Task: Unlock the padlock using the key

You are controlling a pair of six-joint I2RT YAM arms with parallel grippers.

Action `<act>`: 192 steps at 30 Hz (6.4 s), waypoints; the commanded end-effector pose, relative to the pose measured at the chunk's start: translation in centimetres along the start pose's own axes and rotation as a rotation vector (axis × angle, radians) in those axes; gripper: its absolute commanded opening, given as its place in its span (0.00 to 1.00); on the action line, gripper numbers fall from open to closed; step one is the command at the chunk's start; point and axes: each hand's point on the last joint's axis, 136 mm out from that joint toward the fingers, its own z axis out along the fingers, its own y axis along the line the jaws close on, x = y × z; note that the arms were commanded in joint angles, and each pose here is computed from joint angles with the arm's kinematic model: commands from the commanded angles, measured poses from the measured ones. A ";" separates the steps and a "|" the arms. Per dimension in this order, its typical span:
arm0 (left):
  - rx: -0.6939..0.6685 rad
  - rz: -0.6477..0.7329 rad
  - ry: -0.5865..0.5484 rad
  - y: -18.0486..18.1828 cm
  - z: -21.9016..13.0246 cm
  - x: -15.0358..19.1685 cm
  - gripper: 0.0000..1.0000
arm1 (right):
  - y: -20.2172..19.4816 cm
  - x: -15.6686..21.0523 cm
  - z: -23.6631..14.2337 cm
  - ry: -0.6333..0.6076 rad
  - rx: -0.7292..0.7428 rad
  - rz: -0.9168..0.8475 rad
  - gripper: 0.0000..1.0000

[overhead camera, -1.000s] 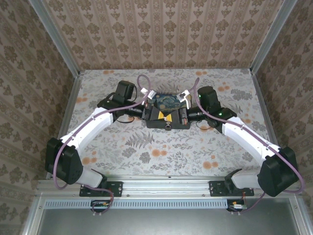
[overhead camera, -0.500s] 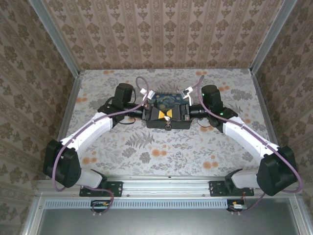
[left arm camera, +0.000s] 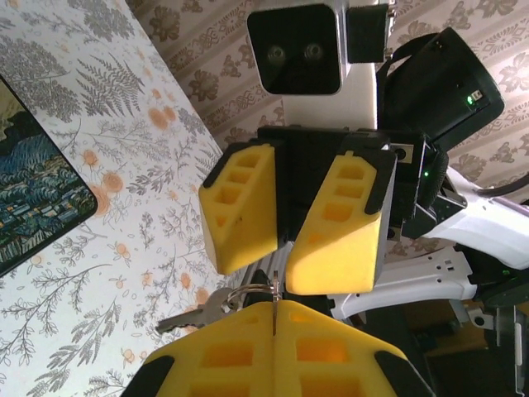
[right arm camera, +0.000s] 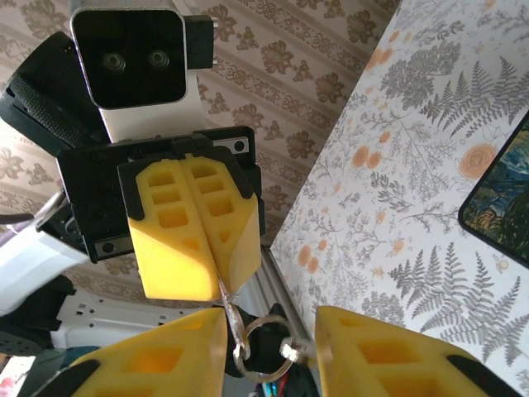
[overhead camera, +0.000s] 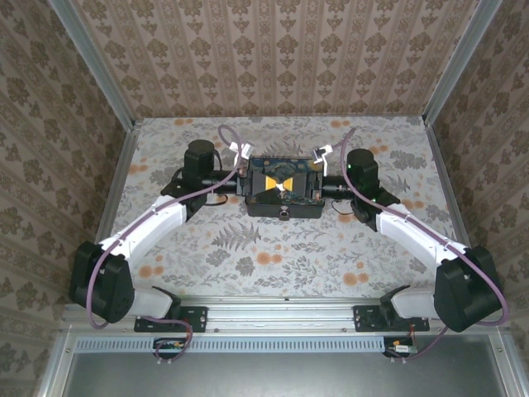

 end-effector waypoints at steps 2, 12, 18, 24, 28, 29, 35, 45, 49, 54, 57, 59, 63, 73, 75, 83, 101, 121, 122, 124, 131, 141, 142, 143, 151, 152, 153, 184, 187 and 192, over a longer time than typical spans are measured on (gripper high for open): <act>0.037 0.036 -0.026 -1.4 -0.5 -0.6 0.00 | 2.1 -0.7 -0.2 -0.035 -0.059 -0.054 0.31; 0.035 0.037 -0.053 -1.4 -1.1 -1.0 0.00 | 2.7 -0.8 0.4 -0.032 -0.092 -0.055 0.26; 0.031 0.044 -0.072 -1.6 -1.6 -1.3 0.00 | 2.6 -0.7 0.8 -0.033 -0.097 -0.044 0.26; 0.044 0.043 -0.079 -1.8 -1.6 -1.5 0.00 | 2.7 -0.6 1.4 -0.026 -0.108 -0.036 0.26; 0.052 0.046 -0.076 -2.0 -1.5 -1.4 0.00 | 2.6 -0.8 1.5 -0.034 -0.104 -0.034 0.26; 0.053 0.047 -0.075 -2.0 -1.6 -1.4 0.00 | 2.4 -0.8 1.5 -0.037 -0.101 -0.033 0.26; 0.058 0.056 -0.072 -2.3 -1.6 -1.3 0.00 | 2.0 -1.3 1.3 -0.067 -0.069 -0.032 0.29; 0.069 0.074 -0.059 -3.0 -1.8 -1.0 0.00 | 2.1 -1.8 1.2 -0.078 -0.067 -0.027 0.29; 0.075 0.078 -0.052 -3.2 -1.7 -0.9 0.00 | 2.4 -1.9 1.3 -0.078 -0.079 -0.037 0.27; 0.080 0.076 -0.043 -3.2 -1.4 -0.7 0.00 | 2.9 -1.7 1.5 -0.069 -0.101 -0.048 0.26; 0.080 0.075 -0.042 -3.2 -1.3 -0.7 0.00 | 3.1 -1.6 1.5 -0.068 -0.113 -0.049 0.24; 0.080 0.076 -0.042 -3.2 -1.3 -0.8 0.00 | 3.3 -1.7 1.6 -0.067 -0.119 -0.052 0.22; 0.076 0.073 -0.044 -3.1 -1.3 -0.8 0.00 | 3.6 -1.5 1.6 -0.057 -0.132 -0.057 0.15; 0.056 0.062 -0.060 -2.5 -1.5 -1.0 0.00 | 3.7 -0.8 1.4 -0.056 -0.150 -0.060 0.00; 0.050 0.058 -0.061 -2.3 -1.5 -1.1 0.04 | 3.8 -0.8 1.3 -0.066 -0.155 -0.064 0.00; -0.064 0.022 -0.106 0.2 -3.4 -1.7 0.57 | 0.3 -0.6 0.4 -0.088 -0.021 -0.025 0.00; -0.566 1.321 0.922 10.5 2.0 11.1 0.57 | -9.0 -2.7 -14.3 -0.335 0.467 0.234 0.00; -0.277 2.161 1.189 21.5 9.0 12.2 0.55 | -10.4 -3.5 -19.6 -0.515 0.525 0.322 0.00; -0.277 2.175 1.193 21.8 9.2 12.2 0.55 | -10.4 -3.4 -19.5 -0.512 0.522 0.323 0.00; -0.318 2.168 1.134 21.4 10.1 11.1 0.54 | -10.2 -3.2 -19.3 -0.507 0.510 0.328 0.00; -0.459 1.977 0.908 15.5 9.8 7.7 0.54 | -10.0 -2.2 -17.9 -0.452 0.477 0.320 0.00; -0.781 1.072 0.330 10.5 1.1 -2.1 0.58 | -11.7 -0.7 -13.1 -0.312 0.542 0.259 0.00; -0.896 0.923 0.294 11.6 -0.6 -3.5 0.57 | -11.9 -0.8 -12.9 -0.311 0.545 0.261 0.00; -0.983 0.769 0.262 12.5 -2.3 -4.4 0.57 | -12.0 -0.9 -12.8 -0.313 0.544 0.265 0.00; -1.120 0.177 -0.022 12.4 -2.6 3.0 0.51 | -13.0 -1.6 -13.4 -0.318 0.607 0.267 0.00; -1.126 0.150 -0.034 12.2 -2.1 4.3 0.53 | -12.9 -1.6 -13.5 -0.315 0.609 0.264 0.00; -1.153 0.123 -0.045 12.2 -2.0 5.4 0.55 | -12.8 -1.7 -13.6 -0.316 0.612 0.262 0.00; -1.393 0.007 -0.067 21.8 7.3 9.5 0.55 | -9.4 -2.5 -17.5 -0.411 0.555 0.215 0.00; -1.376 0.002 -0.063 22.9 7.6 9.6 0.55 | -9.5 -2.6 -17.4 -0.413 0.548 0.220 0.00; -1.365 0.010 -0.079 24.1 7.5 9.3 0.51 | -9.5 -2.3 -17.2 -0.402 0.541 0.223 0.00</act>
